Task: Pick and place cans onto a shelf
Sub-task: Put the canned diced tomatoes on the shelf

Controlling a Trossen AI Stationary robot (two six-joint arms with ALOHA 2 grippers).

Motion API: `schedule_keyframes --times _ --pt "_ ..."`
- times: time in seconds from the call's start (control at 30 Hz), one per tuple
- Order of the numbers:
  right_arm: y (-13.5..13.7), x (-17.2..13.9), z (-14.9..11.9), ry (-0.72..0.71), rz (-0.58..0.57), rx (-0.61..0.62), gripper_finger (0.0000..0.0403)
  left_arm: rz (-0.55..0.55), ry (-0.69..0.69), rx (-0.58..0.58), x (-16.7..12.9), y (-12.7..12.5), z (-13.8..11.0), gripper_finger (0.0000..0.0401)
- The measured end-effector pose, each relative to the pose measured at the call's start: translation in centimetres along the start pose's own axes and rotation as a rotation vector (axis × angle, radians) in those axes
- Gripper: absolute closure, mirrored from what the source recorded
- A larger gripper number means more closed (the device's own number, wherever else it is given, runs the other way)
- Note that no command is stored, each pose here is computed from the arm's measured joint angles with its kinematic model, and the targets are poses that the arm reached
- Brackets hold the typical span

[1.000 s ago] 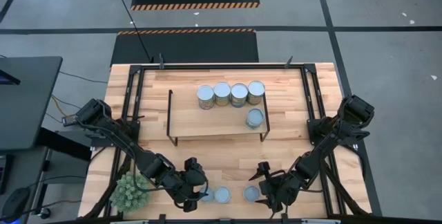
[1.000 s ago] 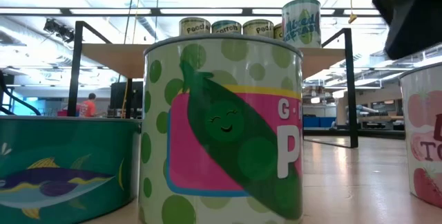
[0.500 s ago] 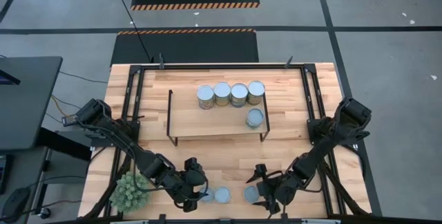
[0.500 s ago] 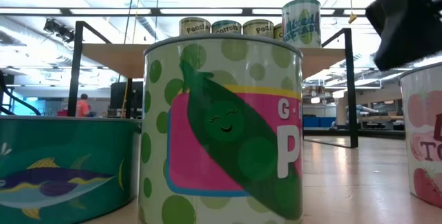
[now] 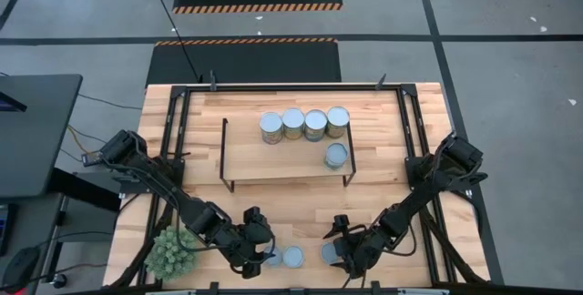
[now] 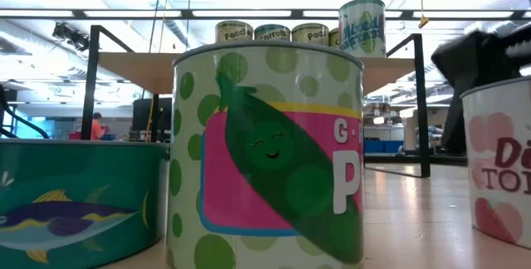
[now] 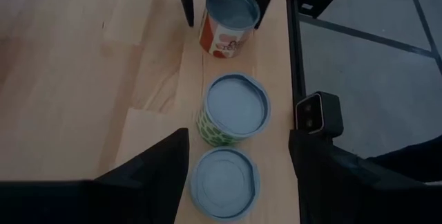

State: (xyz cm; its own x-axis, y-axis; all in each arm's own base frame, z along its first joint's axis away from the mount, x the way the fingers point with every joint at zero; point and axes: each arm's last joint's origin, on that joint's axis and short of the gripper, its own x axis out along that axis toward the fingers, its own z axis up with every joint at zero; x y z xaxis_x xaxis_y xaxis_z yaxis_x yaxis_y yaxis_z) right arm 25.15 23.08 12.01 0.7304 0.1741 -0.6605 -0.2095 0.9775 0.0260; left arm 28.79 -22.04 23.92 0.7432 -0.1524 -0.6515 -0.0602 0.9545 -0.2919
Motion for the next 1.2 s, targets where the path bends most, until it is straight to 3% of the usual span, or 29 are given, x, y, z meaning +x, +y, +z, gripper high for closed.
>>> schedule_keyframes --times 0.17,0.47,0.73,0.9,1.07,1.2 --pt "-0.3 0.5 0.0 0.004 -0.001 0.037 0.0034 -0.002 -0.004 -0.002 0.0 0.0 0.0 0.0147" --pt "-1.2 0.6 0.5 0.011 0.003 -0.004 0.0100 -0.002 -0.003 -0.002 0.0 0.0 0.0 0.0147" --pt "-3.4 -0.5 5.7 -0.058 0.001 0.008 0.0105 -0.018 -0.048 -0.042 -1.7 0.9 1.9 0.0147" --pt "-5.6 -1.6 10.0 -0.028 -0.124 -0.021 0.0106 0.032 -0.029 -0.043 -3.1 2.4 2.8 0.0147" --pt "-8.6 -2.6 13.9 -0.047 -0.316 0.166 0.0106 0.079 -0.011 -0.053 -4.1 3.8 3.4 0.0147" --pt "-10.0 -3.3 16.1 -0.129 -0.401 0.274 0.0106 0.065 -0.049 -0.065 -5.3 4.3 4.3 0.0147"
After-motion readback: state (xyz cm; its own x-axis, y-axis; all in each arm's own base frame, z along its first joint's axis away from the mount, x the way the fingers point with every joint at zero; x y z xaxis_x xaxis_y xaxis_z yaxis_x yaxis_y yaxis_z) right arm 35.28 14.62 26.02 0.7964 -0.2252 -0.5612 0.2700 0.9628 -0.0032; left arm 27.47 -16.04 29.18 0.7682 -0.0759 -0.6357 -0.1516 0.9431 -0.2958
